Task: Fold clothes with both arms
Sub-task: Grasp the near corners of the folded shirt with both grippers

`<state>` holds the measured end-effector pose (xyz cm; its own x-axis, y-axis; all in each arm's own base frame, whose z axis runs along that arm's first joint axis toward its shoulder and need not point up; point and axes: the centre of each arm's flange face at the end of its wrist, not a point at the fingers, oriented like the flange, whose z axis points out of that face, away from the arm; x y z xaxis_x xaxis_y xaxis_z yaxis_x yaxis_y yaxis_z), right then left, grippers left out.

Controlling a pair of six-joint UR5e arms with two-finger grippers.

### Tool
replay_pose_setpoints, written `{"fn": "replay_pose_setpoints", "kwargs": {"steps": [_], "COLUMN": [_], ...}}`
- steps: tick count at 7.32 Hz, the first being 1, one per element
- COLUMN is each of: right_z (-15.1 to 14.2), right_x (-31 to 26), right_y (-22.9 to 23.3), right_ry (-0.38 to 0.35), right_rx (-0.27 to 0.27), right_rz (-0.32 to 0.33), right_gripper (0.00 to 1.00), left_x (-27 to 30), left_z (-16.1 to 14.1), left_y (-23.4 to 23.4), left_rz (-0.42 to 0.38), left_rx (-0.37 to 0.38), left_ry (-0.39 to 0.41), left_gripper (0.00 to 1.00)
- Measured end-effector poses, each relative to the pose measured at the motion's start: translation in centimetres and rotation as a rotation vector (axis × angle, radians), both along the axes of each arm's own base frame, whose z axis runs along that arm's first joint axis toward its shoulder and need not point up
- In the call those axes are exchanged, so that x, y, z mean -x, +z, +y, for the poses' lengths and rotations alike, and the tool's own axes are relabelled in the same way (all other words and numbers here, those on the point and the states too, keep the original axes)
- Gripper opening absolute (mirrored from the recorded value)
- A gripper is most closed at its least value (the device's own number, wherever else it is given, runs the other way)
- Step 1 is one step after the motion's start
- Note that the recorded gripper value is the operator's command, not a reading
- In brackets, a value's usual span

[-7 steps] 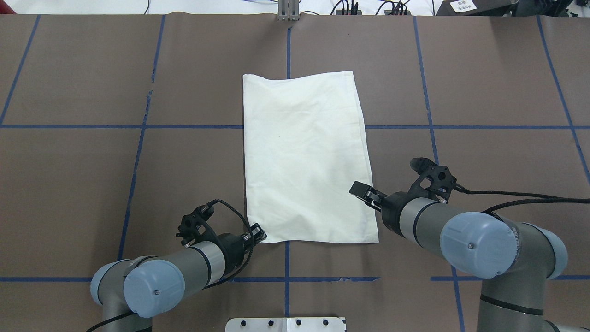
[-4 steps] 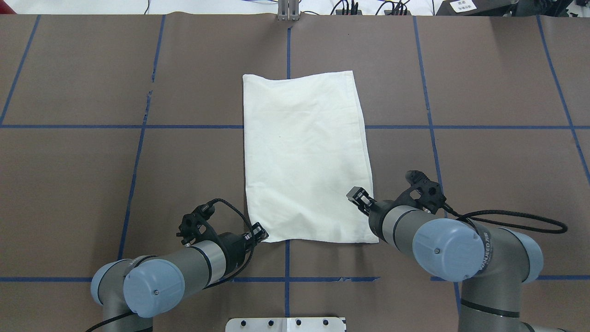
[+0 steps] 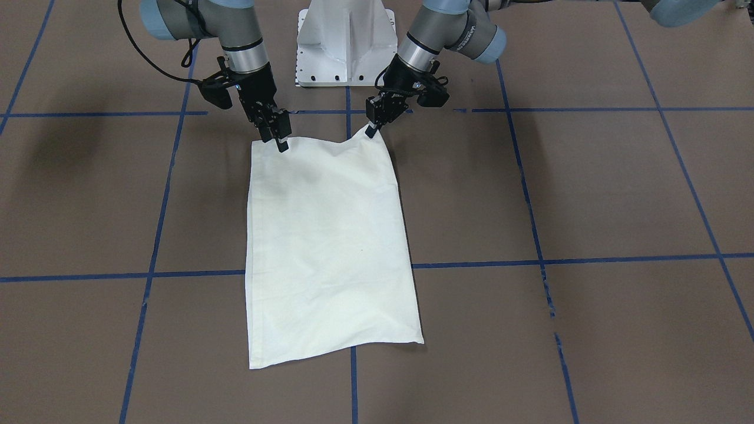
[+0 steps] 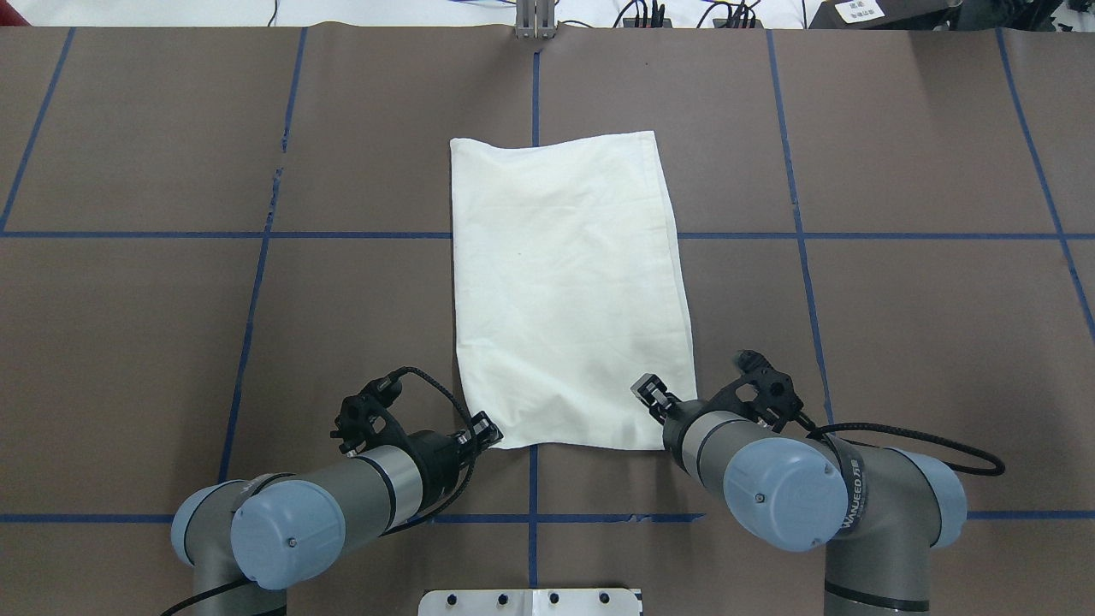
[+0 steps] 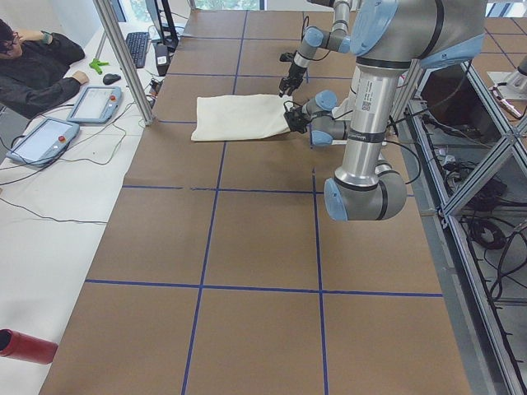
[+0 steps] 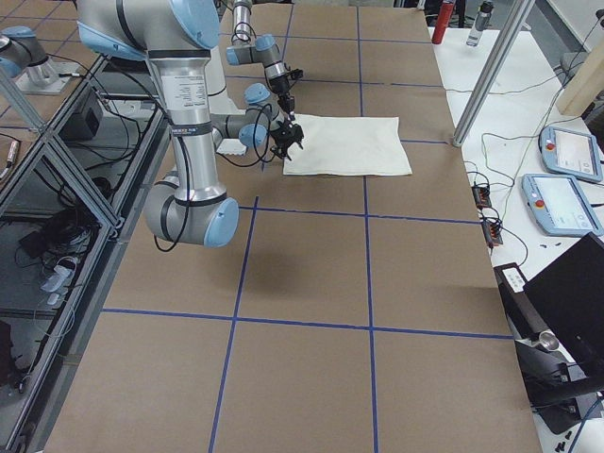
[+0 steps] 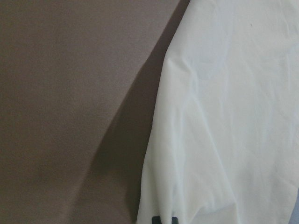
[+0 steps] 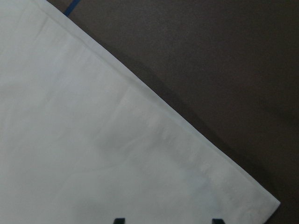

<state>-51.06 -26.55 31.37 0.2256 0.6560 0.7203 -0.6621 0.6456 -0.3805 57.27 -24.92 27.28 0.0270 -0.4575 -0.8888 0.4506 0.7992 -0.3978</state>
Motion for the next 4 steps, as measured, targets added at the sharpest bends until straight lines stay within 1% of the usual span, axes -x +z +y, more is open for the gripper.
{"fn": "replay_pose_setpoints", "kwargs": {"steps": [2, 4], "right_z": [1.0, 1.1], "right_x": [0.9, 1.7], "right_y": [0.7, 1.8], "right_ry": [-0.002, 0.005], "right_rx": [-0.013, -0.021], "right_rz": [0.023, 0.052], "right_gripper": [0.7, 0.7], "left_x": [0.0, 0.2], "left_z": [-0.1, -0.1], "left_y": [0.0, -0.3], "left_rz": [0.001, 0.006], "left_rx": [0.0, -0.001], "left_ry": [-0.001, -0.001], "left_gripper": [0.0, 0.0]}}
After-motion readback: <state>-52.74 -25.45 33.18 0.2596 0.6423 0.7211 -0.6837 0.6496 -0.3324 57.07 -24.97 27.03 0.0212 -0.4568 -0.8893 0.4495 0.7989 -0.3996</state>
